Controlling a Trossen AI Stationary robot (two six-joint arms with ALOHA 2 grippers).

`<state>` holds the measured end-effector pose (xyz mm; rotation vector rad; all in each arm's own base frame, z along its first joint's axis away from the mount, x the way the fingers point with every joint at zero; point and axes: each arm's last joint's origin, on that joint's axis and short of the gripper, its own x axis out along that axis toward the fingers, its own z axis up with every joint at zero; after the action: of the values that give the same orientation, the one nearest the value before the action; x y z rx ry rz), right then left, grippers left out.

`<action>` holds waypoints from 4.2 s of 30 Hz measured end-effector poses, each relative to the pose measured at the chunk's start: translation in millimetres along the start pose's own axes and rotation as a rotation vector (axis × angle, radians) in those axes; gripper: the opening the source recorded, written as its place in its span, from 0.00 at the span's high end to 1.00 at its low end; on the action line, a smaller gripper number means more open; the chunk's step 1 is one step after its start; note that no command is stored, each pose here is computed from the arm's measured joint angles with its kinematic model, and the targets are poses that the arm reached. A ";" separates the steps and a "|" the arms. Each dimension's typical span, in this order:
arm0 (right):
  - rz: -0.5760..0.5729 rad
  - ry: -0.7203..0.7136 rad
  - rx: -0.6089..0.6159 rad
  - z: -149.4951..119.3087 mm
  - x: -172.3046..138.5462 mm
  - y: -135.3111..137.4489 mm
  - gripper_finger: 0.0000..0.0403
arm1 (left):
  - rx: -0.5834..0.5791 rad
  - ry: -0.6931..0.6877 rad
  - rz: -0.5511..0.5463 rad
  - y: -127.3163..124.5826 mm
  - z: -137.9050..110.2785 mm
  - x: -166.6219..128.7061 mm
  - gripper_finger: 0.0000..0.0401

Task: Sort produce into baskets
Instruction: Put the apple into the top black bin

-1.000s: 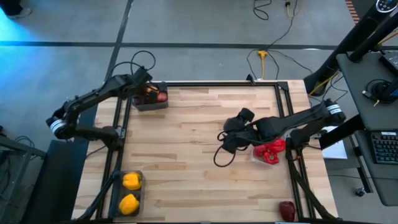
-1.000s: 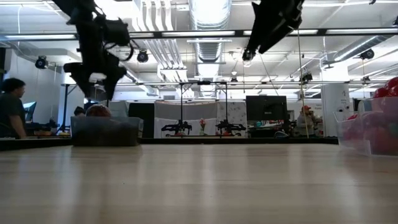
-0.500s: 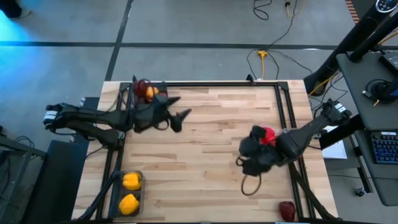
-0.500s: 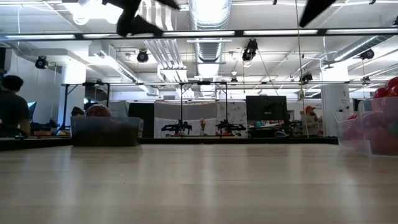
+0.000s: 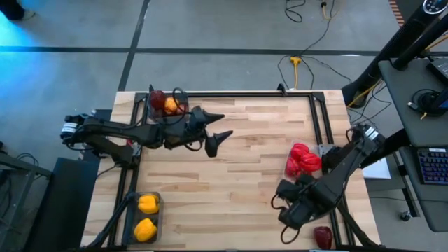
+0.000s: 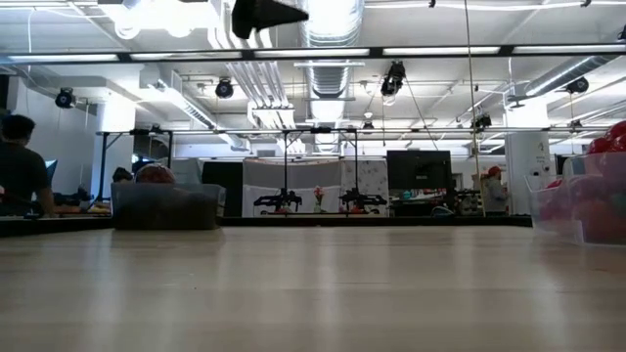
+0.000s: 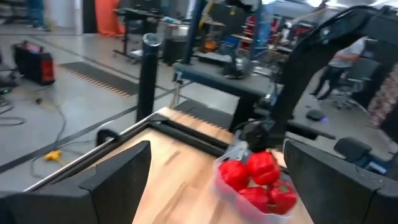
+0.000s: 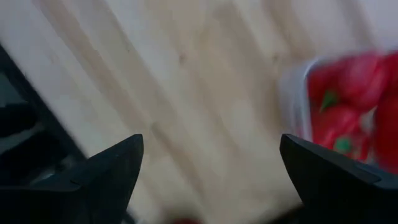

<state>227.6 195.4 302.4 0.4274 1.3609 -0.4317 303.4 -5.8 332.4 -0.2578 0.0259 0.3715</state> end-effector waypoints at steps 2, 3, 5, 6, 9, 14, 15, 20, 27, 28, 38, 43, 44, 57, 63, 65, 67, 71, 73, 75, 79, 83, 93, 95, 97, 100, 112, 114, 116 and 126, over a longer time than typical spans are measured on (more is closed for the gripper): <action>0.005 0.056 0.028 -0.2 -0.9 11.5 0.09 | 0.007 0.000 -0.033 -5.3 5.6 -0.9 0.13; 0.001 0.082 0.030 0.7 -1.2 16.7 0.09 | 0.007 -0.002 -0.043 -7.7 6.4 -1.8 0.13; -0.006 0.149 0.050 2.4 -3.0 25.5 0.09 | 0.011 0.006 -0.065 -12.7 4.1 -5.4 0.13; 0.002 0.191 0.073 5.3 -4.3 30.3 0.09 | 0.015 0.016 -0.079 -15.5 0.7 -7.5 0.13; 0.066 0.279 0.177 16.0 -12.0 45.9 0.09 | 0.037 0.064 -0.122 -25.6 -16.9 -13.4 0.13; 0.133 0.289 0.312 21.5 -22.8 74.7 0.09 | 0.075 0.148 -0.207 -47.0 -51.3 -19.6 0.13; 0.142 0.288 0.315 20.4 -23.6 79.7 0.09 | 0.072 0.147 -0.231 -52.4 -55.2 -21.2 0.13; 0.140 0.292 0.349 14.3 -20.2 96.5 0.09 | 0.064 0.081 -0.364 -76.6 -68.2 -26.3 0.13; 0.072 0.360 0.301 -0.5 4.0 111.3 0.09 | 0.000 0.038 -0.376 -85.4 -83.8 -14.2 0.13; 0.058 0.394 0.291 -1.7 10.0 113.5 0.09 | -0.007 0.048 -0.379 -86.8 -86.7 -14.2 0.13; -0.080 0.546 0.174 -21.9 31.7 108.7 0.09 | 0.003 0.113 -0.422 -97.5 -105.7 -16.2 0.13; -0.269 0.675 0.254 -51.7 58.7 90.4 0.09 | 0.000 0.113 -0.434 -98.2 -106.5 -15.9 0.13; -0.308 0.710 0.279 -58.0 66.9 87.0 0.09 | -0.010 0.111 -0.448 -98.7 -105.5 -16.2 0.13; -0.205 0.792 0.508 -84.2 104.8 49.3 0.09 | -0.045 0.157 -0.547 -101.3 -106.1 -18.2 0.13; -0.099 0.824 0.594 -102.3 133.1 42.4 0.09 | -0.024 0.176 -0.543 -101.7 -111.2 -17.1 0.13; -0.072 0.818 0.627 -102.9 142.1 42.3 0.09 | -0.029 0.185 -0.539 -101.7 -113.3 -16.4 0.13; -0.113 0.788 0.656 -105.5 152.0 37.4 0.09 | -0.035 0.192 -0.537 -101.7 -114.1 -16.3 0.13; -0.121 0.744 0.688 -106.7 156.5 33.8 0.09 | -0.033 0.202 -0.533 -101.4 -115.0 -16.3 0.13; -0.114 0.720 0.697 -104.8 157.6 33.5 0.10 | -0.033 0.199 -0.533 -101.4 -114.7 -16.3 0.13; -0.105 0.696 0.702 -103.6 157.7 33.8 0.14 | -0.035 0.198 -0.533 -101.4 -114.7 -16.3 0.13; -0.102 0.643 0.705 -98.6 153.3 36.6 0.26 | -0.016 0.206 -0.530 -100.3 -112.7 -17.9 0.13; -0.145 0.534 0.721 -91.7 133.5 40.9 0.39 | 0.062 0.244 -0.519 -93.1 -97.0 -30.1 0.13; 0.019 0.199 0.649 -33.0 82.2 51.8 0.38 | 0.142 0.140 -0.489 -66.5 -44.7 -47.8 0.13; 0.038 0.139 0.660 -13.4 83.5 50.2 0.38 | 0.127 0.127 -0.478 -64.2 -41.7 -46.9 0.13; 0.043 0.087 0.661 7.6 86.9 46.3 0.38 | 0.119 0.139 -0.472 -63.4 -41.8 -47.7 0.13; 0.066 0.020 0.623 41.5 92.9 40.6 0.40 | 0.145 0.259 -0.456 -57.0 -45.3 -57.8 0.13; 0.009 -0.138 0.411 160.8 153.2 -9.0 0.38 | 0.240 0.590 -0.245 -18.1 -49.3 -97.8 0.13; -0.006 -0.135 0.391 170.3 167.4 -14.0 0.38 | 0.219 0.582 -0.164 -10.8 -45.0 -104.6 0.13; -0.023 -0.123 0.352 175.1 179.8 -16.9 0.38 | 0.177 0.583 -0.132 -5.7 -40.7 -111.0 0.13; -0.032 -0.059 0.324 170.2 176.9 -18.8 0.26 | 0.123 0.643 -0.089 7.8 -45.9 -122.6 0.13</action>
<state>387.2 80.9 153.9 0.6544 1.2450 -0.6904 187.3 -54.1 294.9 -0.2466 0.6653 0.1855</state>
